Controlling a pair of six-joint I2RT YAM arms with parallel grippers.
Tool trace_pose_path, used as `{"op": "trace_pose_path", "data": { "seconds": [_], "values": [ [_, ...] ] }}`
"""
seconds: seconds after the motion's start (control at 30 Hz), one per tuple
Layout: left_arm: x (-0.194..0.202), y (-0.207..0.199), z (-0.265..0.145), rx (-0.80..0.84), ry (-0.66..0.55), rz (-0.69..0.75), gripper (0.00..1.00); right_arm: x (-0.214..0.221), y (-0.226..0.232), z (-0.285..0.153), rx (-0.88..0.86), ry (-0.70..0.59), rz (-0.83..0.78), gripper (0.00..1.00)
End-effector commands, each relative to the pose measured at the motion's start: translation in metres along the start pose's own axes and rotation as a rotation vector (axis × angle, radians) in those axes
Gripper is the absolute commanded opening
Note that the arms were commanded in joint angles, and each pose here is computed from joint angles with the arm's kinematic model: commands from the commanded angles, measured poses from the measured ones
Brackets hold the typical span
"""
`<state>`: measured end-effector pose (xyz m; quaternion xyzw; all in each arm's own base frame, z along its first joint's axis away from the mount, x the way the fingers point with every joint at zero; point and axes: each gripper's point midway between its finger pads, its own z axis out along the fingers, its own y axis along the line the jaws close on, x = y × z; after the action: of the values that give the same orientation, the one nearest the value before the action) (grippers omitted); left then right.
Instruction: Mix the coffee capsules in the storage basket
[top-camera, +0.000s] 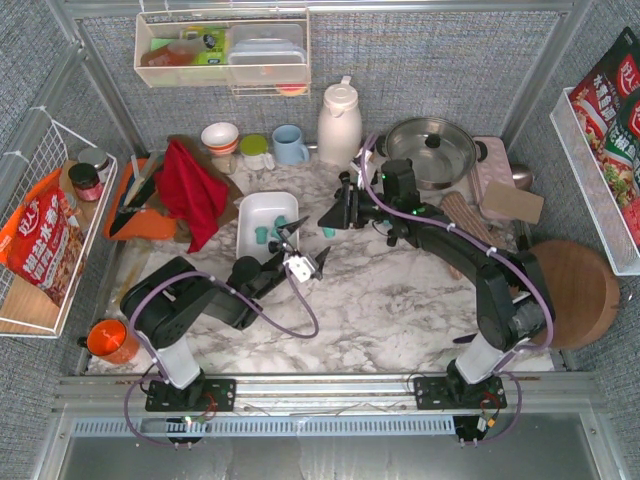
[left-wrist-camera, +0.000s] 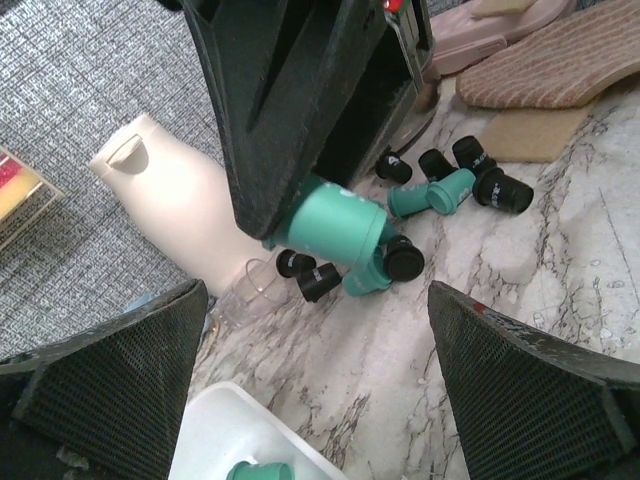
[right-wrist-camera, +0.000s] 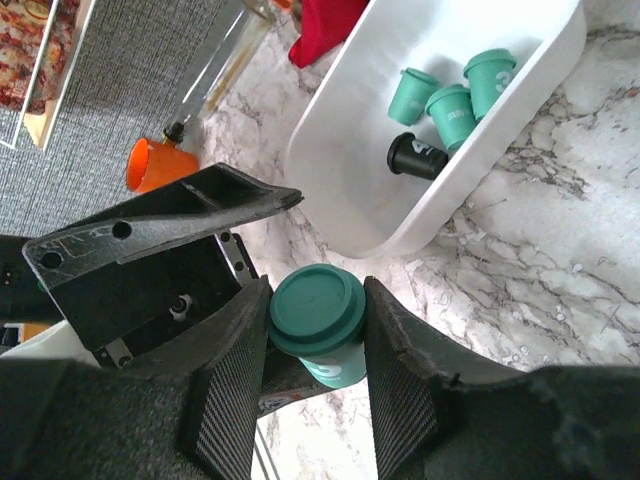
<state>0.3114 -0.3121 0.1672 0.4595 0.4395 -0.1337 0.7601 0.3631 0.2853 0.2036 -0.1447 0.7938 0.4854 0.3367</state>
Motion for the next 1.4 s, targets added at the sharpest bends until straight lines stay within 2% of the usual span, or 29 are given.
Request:
{"op": "trace_pose_path", "data": {
  "seconds": [0.0,0.37,0.5,0.67,0.87,1.0,1.17,1.2,1.23,1.27,1.37],
  "values": [
    [-0.029,0.005,0.003,0.000,-0.114,0.012,0.99,0.010,0.008,-0.002,-0.046,0.057,-0.014,0.42],
    [-0.048,-0.011,0.006,0.105,-0.201,-0.023,0.99,0.025,0.026,-0.007,-0.125,0.105,-0.053,0.42],
    [-0.053,-0.011,0.006,0.110,-0.216,-0.019,0.95,0.029,0.031,-0.006,-0.152,0.123,-0.053,0.42],
    [-0.055,-0.011,0.006,0.116,-0.225,-0.014,0.83,0.032,0.035,-0.005,-0.171,0.139,-0.046,0.42],
    [-0.054,-0.015,0.006,0.133,-0.228,-0.015,0.56,0.033,0.036,-0.003,-0.177,0.144,-0.039,0.42],
    [-0.055,-0.014,0.005,0.132,-0.228,-0.012,0.44,0.036,0.031,-0.001,-0.163,0.151,-0.030,0.45],
    [-0.053,-0.014,0.003,0.125,-0.221,-0.005,0.32,0.037,0.020,-0.001,-0.122,0.151,-0.012,0.55],
    [-0.052,-0.013,0.003,0.121,-0.216,-0.005,0.31,0.036,0.018,-0.002,-0.113,0.147,-0.011,0.70],
    [-0.051,-0.013,0.002,0.118,-0.211,-0.006,0.30,0.035,0.015,-0.003,-0.102,0.140,-0.009,0.96],
    [-0.050,-0.013,0.001,0.115,-0.206,-0.005,0.28,0.032,0.012,-0.006,-0.089,0.127,-0.011,0.99],
    [-0.044,-0.011,-0.001,0.094,-0.179,-0.015,0.24,0.022,0.007,-0.016,-0.057,0.088,-0.022,0.99]
  ]
}}
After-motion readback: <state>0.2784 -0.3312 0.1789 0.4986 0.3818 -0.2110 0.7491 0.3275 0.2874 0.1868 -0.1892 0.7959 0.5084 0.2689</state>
